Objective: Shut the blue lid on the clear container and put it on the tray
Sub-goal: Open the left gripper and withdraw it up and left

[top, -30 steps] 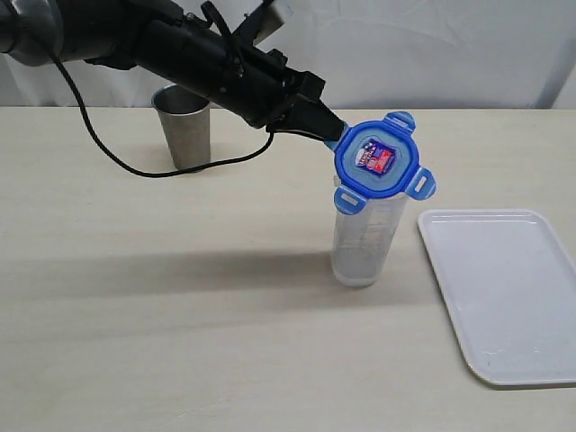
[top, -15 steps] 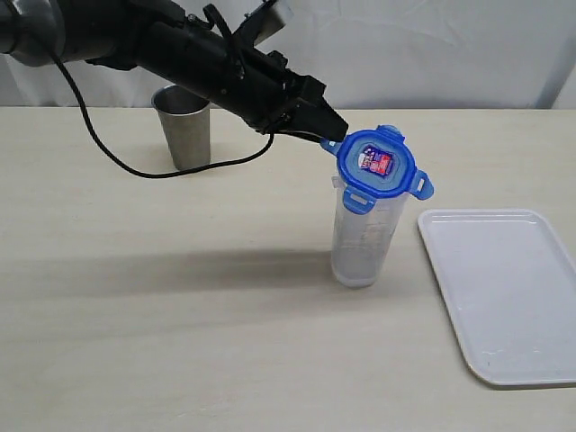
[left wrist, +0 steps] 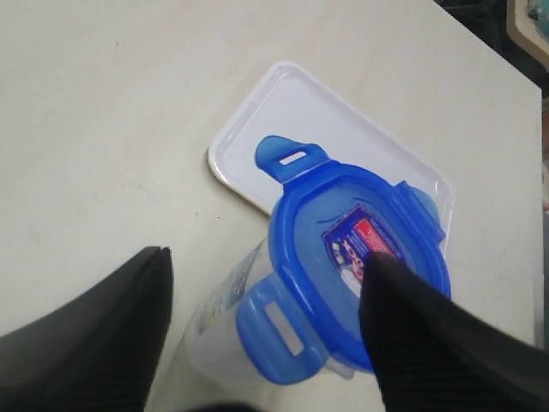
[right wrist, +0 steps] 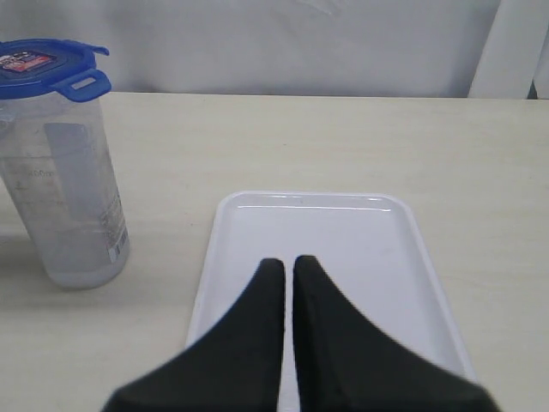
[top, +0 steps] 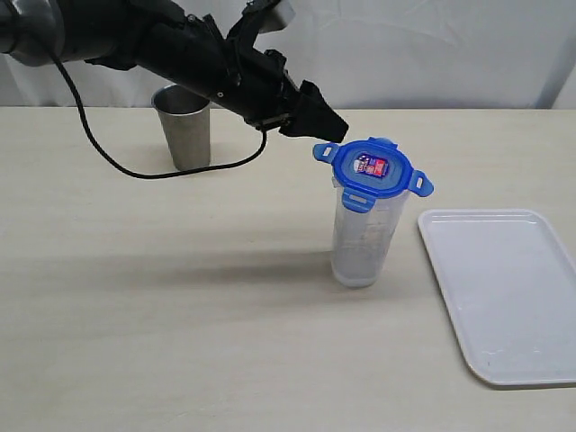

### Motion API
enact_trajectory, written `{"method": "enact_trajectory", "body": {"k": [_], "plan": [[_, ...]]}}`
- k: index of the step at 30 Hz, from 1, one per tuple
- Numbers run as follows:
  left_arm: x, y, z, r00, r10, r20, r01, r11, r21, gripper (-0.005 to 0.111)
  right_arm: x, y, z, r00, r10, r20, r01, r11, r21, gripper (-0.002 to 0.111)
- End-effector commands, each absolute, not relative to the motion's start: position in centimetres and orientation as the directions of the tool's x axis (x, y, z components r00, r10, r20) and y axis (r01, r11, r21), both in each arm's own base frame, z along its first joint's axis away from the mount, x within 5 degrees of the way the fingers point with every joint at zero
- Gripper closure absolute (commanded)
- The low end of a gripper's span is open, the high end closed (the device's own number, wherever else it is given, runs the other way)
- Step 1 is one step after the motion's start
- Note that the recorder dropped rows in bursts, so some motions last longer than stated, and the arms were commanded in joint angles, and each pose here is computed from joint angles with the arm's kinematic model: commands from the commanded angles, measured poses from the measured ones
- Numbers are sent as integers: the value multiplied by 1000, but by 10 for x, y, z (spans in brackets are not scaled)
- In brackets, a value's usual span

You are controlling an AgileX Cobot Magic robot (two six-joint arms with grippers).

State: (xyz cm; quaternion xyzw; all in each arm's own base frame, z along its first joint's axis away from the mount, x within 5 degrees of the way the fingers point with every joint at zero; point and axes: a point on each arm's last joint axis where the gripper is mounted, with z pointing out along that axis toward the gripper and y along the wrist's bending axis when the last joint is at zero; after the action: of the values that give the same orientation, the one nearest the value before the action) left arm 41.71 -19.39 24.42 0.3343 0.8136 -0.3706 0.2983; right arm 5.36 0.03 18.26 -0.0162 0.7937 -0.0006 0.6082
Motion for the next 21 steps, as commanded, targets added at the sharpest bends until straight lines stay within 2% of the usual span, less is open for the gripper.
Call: {"method": "enact_trajectory", "body": {"k": [1,7,10,16,19,21], "plan": [[416,-197,249,-532,355,-769,811,474,-342,47,53,0,182,-254,-23,-967,-22,1000,-18,104],[421,-185,253,-523,341,-781,805,498,-323,48,53,0,182,-254,-23,-967,-22,1000,-18,104],[420,-172,267,-515,325,-793,804,503,-316,49,53,0,182,-254,-23,-967,-22,1000,-18,104],[409,-154,296,-449,353,-821,844,469,-260,81,53,0,182,-254,-23,-967,-22,1000,-18,104],[404,-152,302,-427,389,-816,859,456,-233,100,53,0,182,-254,-23,-967,-22,1000,-18,104],[402,-151,303,-419,413,-809,869,442,-224,107,53,0,182,-254,-23,-967,-22,1000,-18,104]]}}
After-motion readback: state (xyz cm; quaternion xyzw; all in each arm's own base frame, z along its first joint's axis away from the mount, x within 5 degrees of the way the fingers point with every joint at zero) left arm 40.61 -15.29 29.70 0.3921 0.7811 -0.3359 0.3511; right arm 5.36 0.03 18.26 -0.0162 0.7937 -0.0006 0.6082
